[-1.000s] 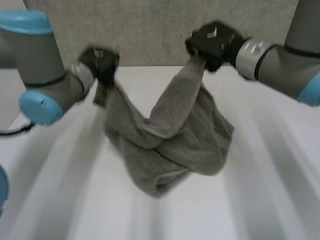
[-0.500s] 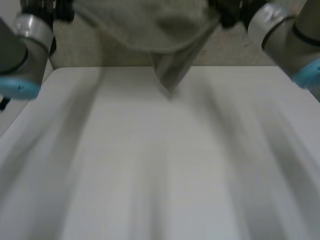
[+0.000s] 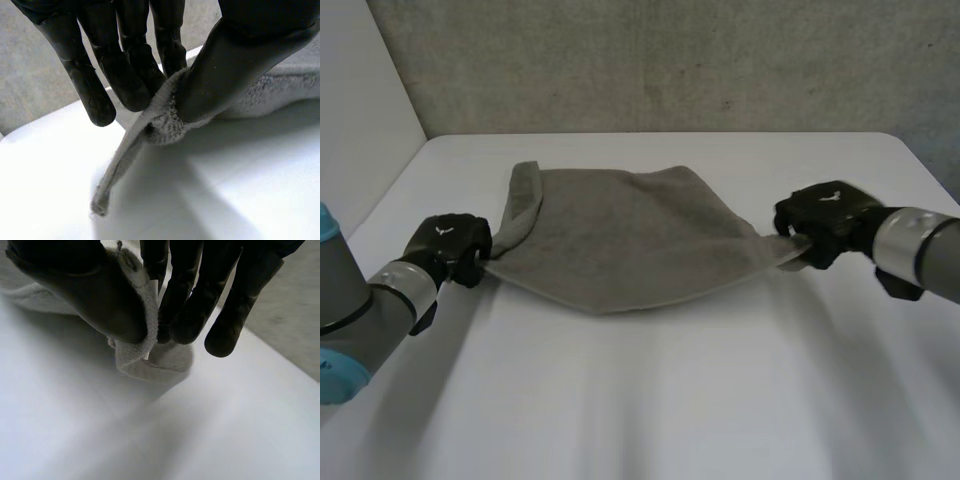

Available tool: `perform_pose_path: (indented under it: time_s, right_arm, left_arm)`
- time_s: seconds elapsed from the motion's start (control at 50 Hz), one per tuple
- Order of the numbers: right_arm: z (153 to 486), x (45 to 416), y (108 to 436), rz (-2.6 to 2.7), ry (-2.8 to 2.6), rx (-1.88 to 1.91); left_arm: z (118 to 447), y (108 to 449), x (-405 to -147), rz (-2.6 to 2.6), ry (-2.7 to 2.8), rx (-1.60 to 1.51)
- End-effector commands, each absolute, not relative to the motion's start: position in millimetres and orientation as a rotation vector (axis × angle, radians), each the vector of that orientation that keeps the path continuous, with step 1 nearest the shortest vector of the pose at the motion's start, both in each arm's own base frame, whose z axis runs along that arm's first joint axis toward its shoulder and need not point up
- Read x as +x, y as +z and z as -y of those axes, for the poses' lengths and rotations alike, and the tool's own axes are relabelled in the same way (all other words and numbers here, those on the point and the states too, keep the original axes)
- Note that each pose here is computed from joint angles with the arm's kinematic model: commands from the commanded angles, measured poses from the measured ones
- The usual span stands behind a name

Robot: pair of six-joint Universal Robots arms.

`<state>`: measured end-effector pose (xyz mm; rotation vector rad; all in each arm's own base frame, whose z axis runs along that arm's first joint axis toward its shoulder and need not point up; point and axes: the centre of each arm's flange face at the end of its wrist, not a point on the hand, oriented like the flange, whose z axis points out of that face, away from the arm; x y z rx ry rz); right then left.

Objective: Fold the towel.

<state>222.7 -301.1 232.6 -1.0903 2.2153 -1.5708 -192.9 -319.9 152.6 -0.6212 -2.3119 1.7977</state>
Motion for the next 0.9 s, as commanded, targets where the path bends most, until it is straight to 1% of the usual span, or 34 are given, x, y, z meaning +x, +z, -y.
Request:
perform_pose_path:
  time_s: [0.02, 0.06, 0.14, 0.18, 0.2, 0.24, 0.34, 0.54, 0.66, 0.9]
  right_arm:
    - [308.4, 199.0, 244.2, -2.232, -1.715, -0.987]
    - [311.8, 187.8, 237.7, -2.261, -1.731, -0.946]
    - [311.5, 183.8, 227.0, -2.274, -1.729, -0.923]
    - [307.3, 183.6, 213.3, -2.277, -1.723, -0.923]
    - [307.3, 183.6, 213.2, -2.277, -1.723, -0.923]
    - [306.3, 183.9, 208.0, -2.271, -1.734, -0.923]
    - [305.2, 183.2, 194.9, -2.266, -1.746, -0.886]
    - [307.6, 181.6, 182.7, -2.259, -1.754, -0.849]
    - [306.8, 181.6, 180.7, -2.264, -1.747, -0.855]
    - [309.3, 180.7, 174.0, -2.278, -1.728, -0.850]
  left_arm:
    - [296.3, 165.3, -195.3, 2.285, 1.808, -0.629]
    - [292.7, 165.3, -196.3, 2.284, 1.805, -0.635]
    - [283.8, 155.9, -201.5, 2.286, 1.769, -0.657]
    - [283.4, 152.6, -201.6, 2.286, 1.769, -0.665]
    - [283.4, 152.6, -201.6, 2.286, 1.769, -0.666]
    - [282.1, 138.0, -201.5, 2.309, 1.735, -0.676]
    - [281.5, 124.5, -201.4, 2.338, 1.690, -0.677]
    - [277.9, 127.2, -204.9, 2.321, 1.691, -0.705]
    - [284.6, 128.7, -201.1, 2.323, 1.746, -0.788]
    - [290.7, 111.3, -199.1, 2.346, 1.775, -0.990]
